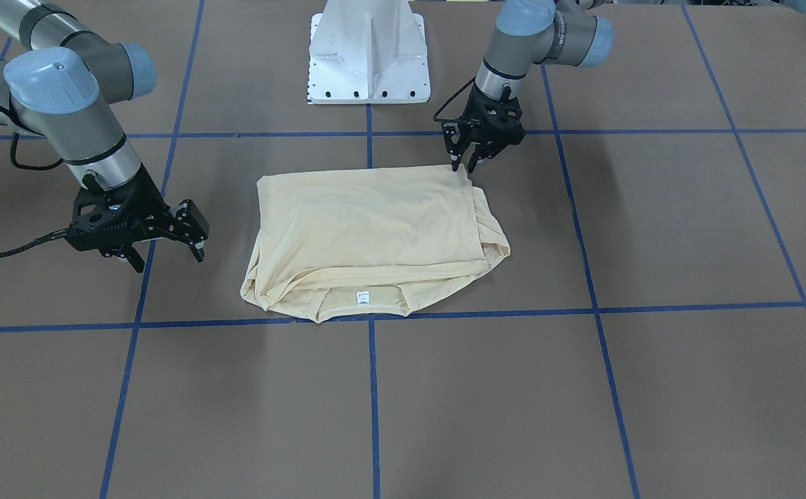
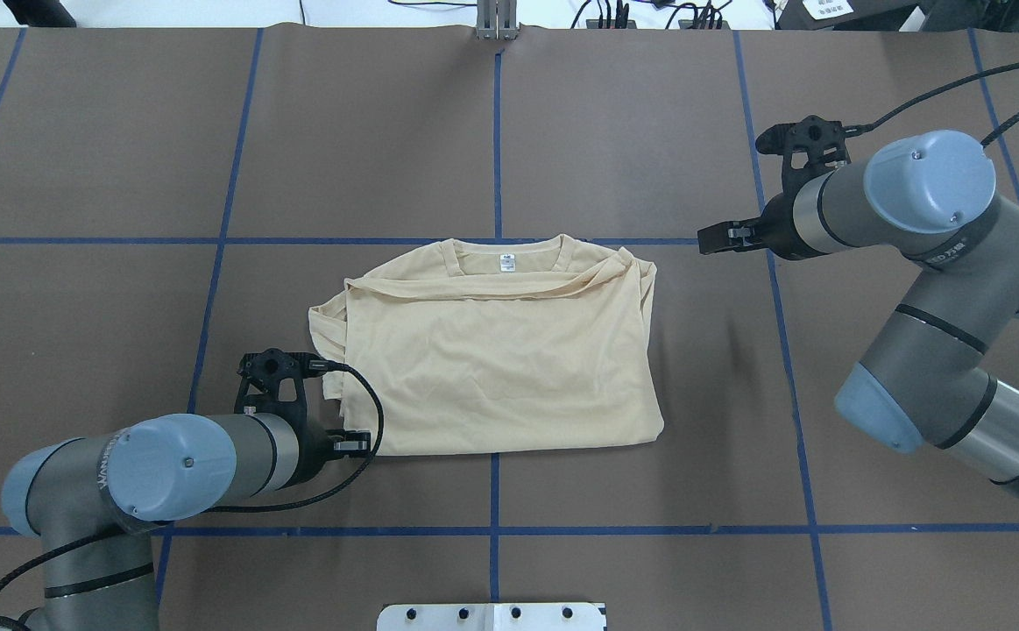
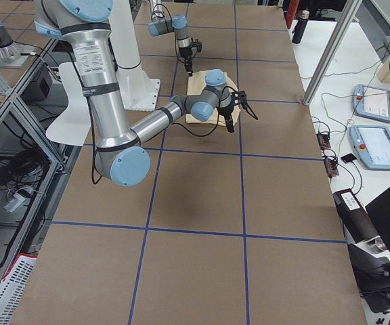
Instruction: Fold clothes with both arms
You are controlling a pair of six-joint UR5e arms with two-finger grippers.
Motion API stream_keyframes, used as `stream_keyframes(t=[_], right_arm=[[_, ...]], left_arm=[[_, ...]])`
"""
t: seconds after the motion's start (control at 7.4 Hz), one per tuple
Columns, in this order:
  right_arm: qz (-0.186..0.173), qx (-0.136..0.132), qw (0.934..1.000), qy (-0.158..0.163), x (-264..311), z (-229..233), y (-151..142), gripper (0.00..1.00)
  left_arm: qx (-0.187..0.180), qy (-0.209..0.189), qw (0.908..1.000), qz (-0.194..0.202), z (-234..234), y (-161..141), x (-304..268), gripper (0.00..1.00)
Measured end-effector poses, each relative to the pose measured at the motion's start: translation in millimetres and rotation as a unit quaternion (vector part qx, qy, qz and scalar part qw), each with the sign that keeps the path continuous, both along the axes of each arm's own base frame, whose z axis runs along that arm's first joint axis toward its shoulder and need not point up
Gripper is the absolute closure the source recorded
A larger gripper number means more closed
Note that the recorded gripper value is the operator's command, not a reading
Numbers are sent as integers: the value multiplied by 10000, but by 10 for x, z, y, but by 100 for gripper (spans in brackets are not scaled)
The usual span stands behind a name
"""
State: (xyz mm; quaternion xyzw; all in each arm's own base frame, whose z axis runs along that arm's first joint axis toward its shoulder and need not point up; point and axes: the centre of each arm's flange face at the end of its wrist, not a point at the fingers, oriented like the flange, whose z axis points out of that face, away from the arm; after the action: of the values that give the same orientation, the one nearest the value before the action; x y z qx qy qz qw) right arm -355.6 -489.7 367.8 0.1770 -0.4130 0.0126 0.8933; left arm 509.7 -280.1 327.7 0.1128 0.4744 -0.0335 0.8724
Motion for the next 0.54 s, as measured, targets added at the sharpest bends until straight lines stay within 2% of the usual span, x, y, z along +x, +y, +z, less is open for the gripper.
stream_keyframes(t=[0.14,0.54], right_arm=[[1,2,10000,0,0,-2,-1,0],[-4,1,10000,-4,-10,-5,4,0]], left_arm=[[-3,-2,10000,40,2,43,27,100],[26,-6,10000,81,-7,83,9,100]])
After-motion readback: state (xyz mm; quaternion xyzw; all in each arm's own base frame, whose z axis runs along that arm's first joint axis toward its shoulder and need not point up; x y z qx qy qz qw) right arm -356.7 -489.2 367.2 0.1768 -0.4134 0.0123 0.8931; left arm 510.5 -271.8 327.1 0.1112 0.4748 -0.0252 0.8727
